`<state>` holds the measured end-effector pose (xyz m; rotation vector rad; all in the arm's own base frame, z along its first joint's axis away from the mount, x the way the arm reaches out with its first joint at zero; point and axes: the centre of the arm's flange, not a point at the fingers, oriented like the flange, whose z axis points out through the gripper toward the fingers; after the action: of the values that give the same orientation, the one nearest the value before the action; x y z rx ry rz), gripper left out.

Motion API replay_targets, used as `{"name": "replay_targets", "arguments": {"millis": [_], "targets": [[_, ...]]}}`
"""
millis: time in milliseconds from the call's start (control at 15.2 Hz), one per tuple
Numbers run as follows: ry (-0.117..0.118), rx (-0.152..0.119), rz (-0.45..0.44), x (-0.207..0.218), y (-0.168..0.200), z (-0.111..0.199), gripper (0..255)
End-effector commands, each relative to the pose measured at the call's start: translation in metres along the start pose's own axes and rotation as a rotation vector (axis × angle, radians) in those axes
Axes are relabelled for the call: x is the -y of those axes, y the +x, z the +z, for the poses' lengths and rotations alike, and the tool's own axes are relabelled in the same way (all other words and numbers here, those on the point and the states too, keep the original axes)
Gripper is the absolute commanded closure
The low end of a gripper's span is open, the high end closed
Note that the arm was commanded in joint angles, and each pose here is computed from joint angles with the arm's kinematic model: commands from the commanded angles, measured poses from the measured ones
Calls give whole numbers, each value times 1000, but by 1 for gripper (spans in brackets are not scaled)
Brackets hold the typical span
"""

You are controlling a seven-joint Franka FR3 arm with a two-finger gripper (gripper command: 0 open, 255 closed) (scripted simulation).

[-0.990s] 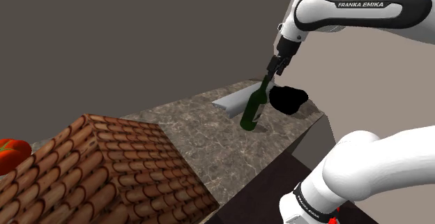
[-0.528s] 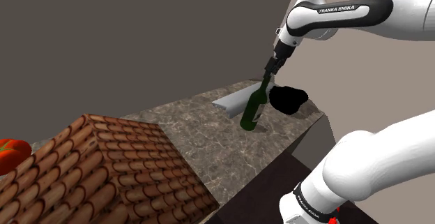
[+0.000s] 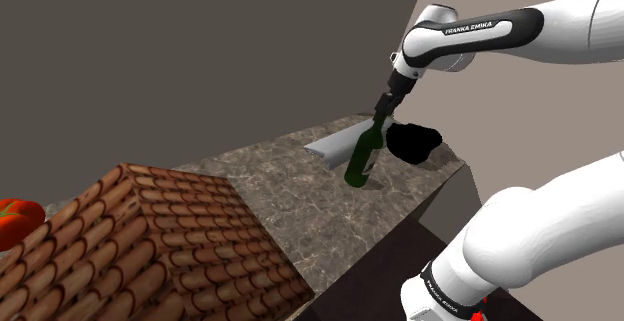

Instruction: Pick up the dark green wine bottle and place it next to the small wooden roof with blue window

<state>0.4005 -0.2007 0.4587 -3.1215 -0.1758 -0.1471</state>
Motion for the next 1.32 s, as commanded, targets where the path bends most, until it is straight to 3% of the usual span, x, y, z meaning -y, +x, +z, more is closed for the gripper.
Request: {"name": "replay_targets", "arguments": {"millis": [0, 330, 396, 990, 1254], "targets": [[0, 0, 0, 0, 0, 2, 0], [0, 0, 0, 0, 0, 2, 0], [0, 0, 0, 0, 0, 2, 255], [0, 0, 0, 0, 0, 2, 255], [0, 0, 0, 0, 2, -19, 255]]}}
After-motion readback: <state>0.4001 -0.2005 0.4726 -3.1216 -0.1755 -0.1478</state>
